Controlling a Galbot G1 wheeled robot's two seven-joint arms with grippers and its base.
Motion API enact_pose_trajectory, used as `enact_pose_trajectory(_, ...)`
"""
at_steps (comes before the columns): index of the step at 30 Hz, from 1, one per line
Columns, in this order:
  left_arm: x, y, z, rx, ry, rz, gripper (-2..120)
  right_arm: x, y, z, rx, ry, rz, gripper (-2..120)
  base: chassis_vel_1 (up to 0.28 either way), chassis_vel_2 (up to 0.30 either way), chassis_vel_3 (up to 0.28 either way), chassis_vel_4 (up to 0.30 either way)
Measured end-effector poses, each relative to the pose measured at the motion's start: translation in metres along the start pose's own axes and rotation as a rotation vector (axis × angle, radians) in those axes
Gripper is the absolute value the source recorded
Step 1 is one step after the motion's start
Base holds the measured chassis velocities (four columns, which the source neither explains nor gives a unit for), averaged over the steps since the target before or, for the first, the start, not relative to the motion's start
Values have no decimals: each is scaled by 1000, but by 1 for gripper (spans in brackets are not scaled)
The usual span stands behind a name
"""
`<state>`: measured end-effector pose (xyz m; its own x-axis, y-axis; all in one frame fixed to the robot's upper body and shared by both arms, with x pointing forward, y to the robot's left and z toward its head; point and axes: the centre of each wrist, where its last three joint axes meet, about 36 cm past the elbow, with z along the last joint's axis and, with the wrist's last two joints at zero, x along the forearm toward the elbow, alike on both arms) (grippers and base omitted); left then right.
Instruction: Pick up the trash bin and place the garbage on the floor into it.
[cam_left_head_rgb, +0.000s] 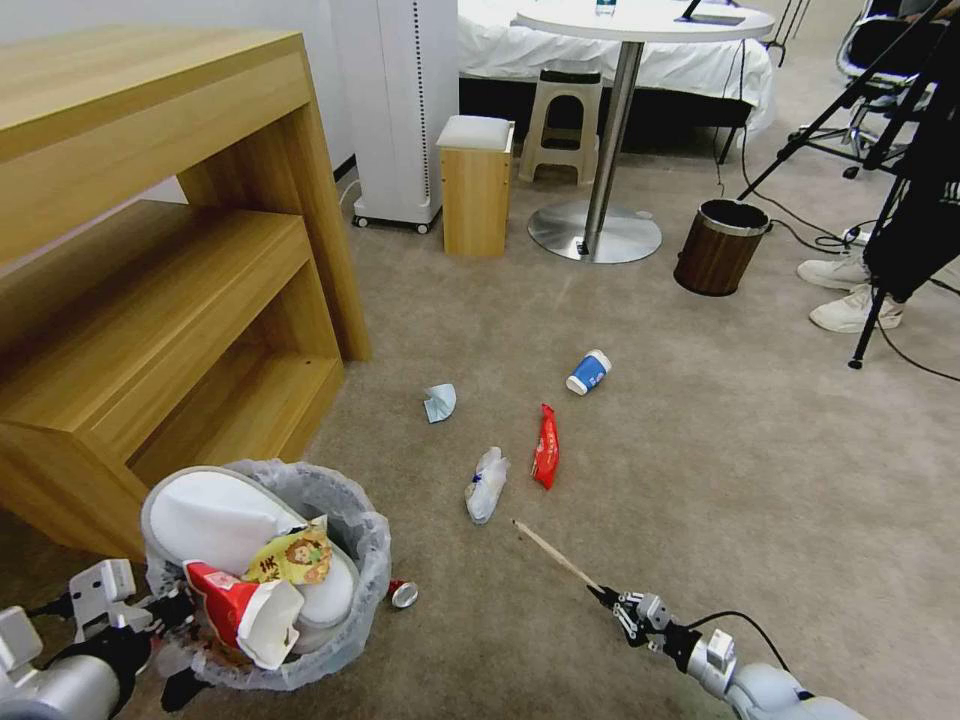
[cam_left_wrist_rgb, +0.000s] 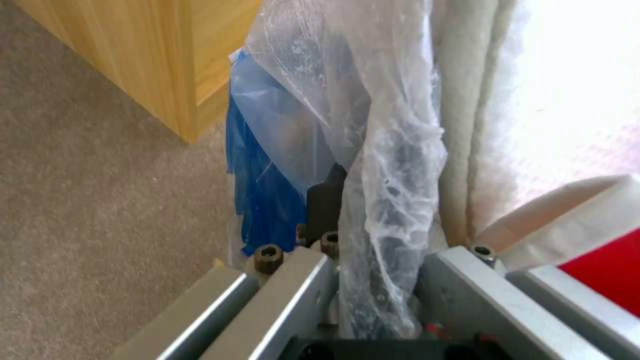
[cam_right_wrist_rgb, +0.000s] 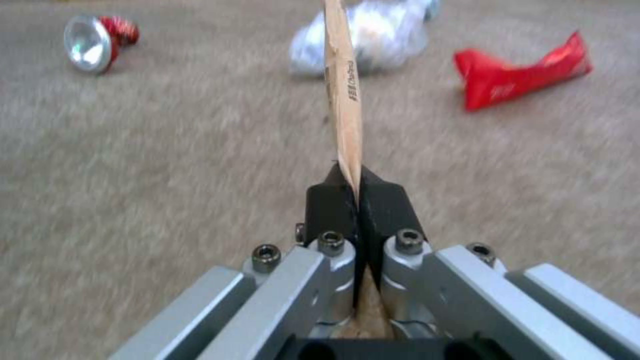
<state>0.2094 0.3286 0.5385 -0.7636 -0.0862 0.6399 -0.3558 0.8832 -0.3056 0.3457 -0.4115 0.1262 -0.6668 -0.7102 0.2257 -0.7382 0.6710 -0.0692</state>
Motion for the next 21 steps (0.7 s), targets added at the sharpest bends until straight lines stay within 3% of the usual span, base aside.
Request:
enact_pose_trajectory(12,-5,-9,5,-24,46,32,0,-8,-39,-53,31,-143,38,0,0,0,0,0)
enact_pose_trajectory(21,-17,-21,11,-57,91,77,0,-21,-56,-125,88,-303,19,0,0,0,0,0)
